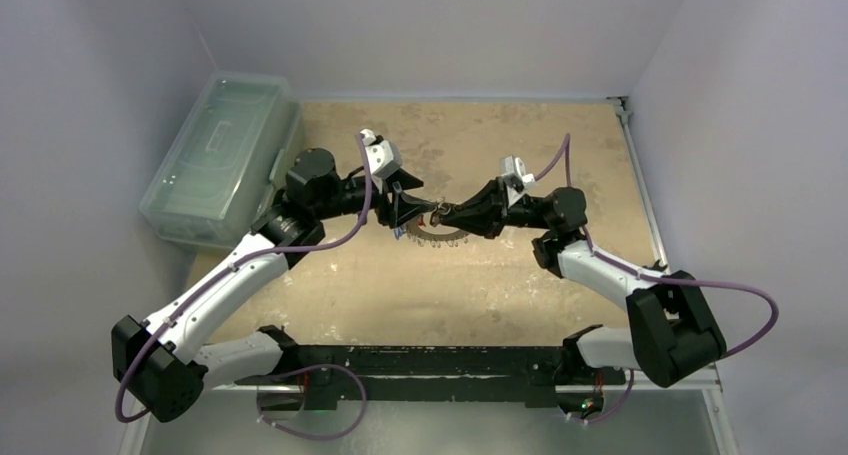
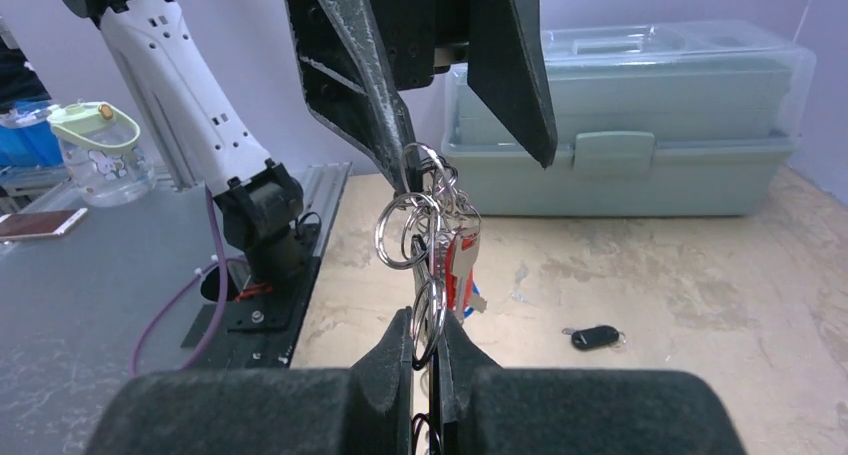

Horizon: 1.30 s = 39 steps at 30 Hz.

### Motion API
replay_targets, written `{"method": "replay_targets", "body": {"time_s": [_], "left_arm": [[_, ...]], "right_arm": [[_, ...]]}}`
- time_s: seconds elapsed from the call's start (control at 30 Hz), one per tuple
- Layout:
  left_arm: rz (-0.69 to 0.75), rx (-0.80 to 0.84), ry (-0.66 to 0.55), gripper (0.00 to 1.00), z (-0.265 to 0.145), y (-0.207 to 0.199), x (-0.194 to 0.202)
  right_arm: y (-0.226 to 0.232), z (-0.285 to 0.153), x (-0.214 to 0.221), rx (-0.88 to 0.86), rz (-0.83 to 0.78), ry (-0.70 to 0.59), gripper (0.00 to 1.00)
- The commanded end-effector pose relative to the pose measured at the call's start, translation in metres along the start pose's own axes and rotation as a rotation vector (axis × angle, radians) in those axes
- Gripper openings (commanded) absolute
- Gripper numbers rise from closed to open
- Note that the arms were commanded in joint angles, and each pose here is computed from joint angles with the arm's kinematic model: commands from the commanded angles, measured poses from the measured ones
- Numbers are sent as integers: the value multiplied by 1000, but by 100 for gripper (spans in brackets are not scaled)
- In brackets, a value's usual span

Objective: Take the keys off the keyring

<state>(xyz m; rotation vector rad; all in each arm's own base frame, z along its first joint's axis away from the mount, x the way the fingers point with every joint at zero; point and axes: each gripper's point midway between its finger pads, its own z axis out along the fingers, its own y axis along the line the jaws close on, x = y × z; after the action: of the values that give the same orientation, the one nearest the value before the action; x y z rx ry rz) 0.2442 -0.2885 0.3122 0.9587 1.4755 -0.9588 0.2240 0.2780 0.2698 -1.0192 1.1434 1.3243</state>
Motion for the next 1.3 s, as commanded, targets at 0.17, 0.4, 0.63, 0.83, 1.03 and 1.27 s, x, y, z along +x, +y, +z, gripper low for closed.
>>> {"method": "replay_targets", "body": {"time_s": [0.17,0.4,0.63,0.83,1.03,1.27], "left_arm": [[65,51,-113,49,5,-16,-34],[109,57,-130,50,-1,-22,-44],[128,109,-119,50,8,-42,-40],[115,113,-108,32,13,-43,-37],[88,123,-74,6,16,-44,-30],[54,114,-30,6,20,-41,-19]], "right_arm": [[8,0,-18,-19,-59,-57,0],[6,-1,-14,-14,-47,-52,0],[5,-1,-14,-5,-43,-58,0],[6,-2,-14,-4,-52,-60,0],[7,-2,-14,-9,-57,-60,0],[7,-2,-15,-8,-61,-62,0]]}}
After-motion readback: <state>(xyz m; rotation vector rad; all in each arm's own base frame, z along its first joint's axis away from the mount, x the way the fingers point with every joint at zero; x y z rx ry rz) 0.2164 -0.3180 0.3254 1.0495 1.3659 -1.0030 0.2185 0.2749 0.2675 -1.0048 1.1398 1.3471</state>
